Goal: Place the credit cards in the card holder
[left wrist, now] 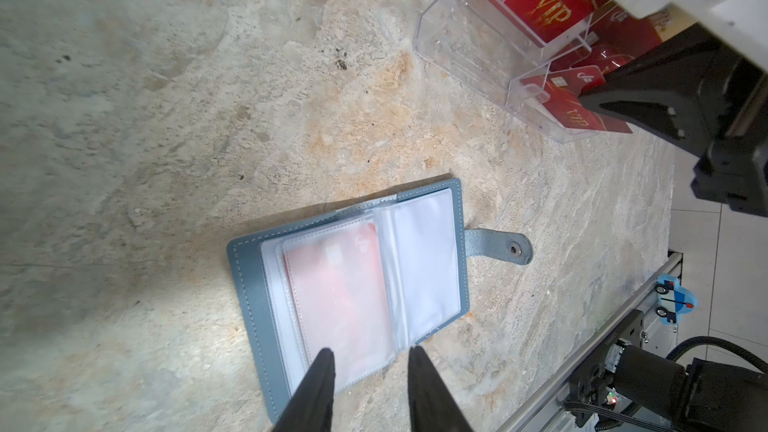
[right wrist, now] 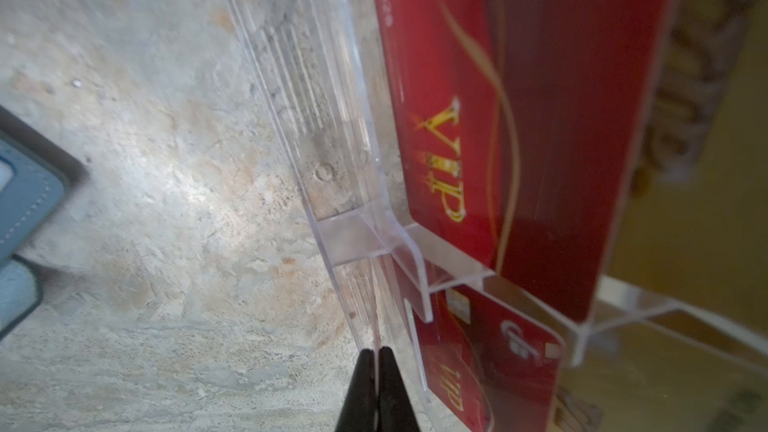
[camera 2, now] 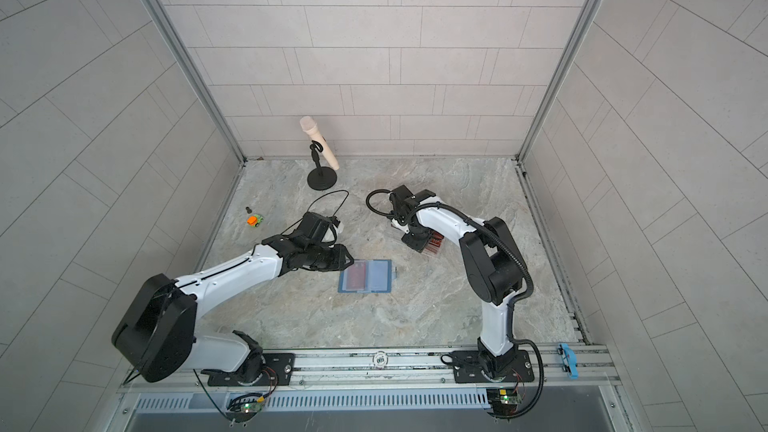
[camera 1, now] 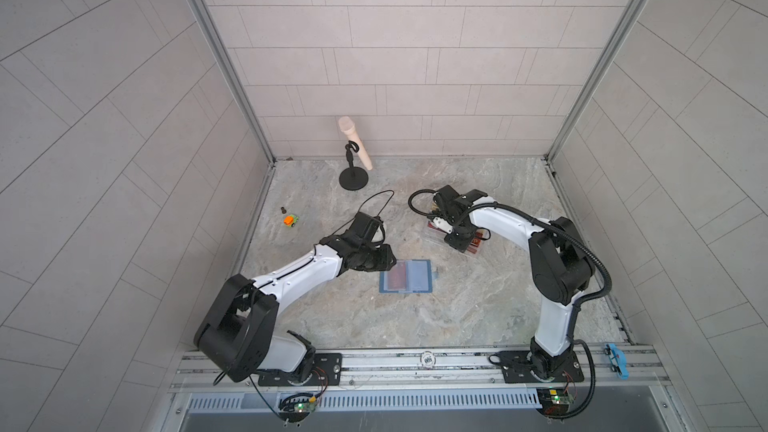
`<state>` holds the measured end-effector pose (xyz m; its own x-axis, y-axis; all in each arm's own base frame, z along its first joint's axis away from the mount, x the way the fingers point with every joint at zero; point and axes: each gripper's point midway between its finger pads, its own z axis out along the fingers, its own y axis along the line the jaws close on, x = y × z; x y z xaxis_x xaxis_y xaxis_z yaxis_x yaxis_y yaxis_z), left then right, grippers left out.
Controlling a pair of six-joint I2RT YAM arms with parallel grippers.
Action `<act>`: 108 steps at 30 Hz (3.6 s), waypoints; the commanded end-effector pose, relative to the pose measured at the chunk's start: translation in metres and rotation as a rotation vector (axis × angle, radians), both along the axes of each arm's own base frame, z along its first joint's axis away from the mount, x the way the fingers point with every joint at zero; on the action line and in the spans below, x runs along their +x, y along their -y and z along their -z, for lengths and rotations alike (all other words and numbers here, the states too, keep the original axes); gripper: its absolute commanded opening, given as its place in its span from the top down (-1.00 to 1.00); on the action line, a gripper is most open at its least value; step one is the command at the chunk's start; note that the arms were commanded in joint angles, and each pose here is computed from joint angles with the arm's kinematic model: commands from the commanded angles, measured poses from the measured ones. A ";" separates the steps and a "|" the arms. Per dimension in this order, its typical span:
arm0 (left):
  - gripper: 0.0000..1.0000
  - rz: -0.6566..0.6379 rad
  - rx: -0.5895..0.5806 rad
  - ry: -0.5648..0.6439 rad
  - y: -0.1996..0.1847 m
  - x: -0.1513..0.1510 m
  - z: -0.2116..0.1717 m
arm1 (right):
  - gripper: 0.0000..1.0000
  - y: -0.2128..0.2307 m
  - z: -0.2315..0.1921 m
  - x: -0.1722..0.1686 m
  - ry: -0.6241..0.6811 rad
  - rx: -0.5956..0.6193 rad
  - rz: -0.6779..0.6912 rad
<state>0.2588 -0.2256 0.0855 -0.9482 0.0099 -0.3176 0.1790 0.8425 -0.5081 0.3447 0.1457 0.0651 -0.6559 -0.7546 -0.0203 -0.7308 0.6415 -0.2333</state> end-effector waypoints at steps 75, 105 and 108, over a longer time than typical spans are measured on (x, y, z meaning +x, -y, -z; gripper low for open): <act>0.69 0.085 0.130 0.033 0.013 -0.016 0.033 | 1.00 -0.151 -0.008 -0.052 -0.256 1.152 0.623; 0.79 0.034 0.165 -0.022 0.003 -0.013 0.053 | 1.00 -0.149 0.002 -0.053 -0.322 1.185 0.634; 0.79 0.031 0.163 -0.022 0.003 -0.013 0.053 | 1.00 -0.150 0.002 -0.054 -0.327 1.185 0.633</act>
<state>0.2439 -0.2303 0.0325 -0.9529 0.0984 -0.2867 0.2049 0.9062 -0.3699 0.2911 0.2901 0.0619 -0.9743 0.0352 -0.2226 -0.1600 0.5875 0.7933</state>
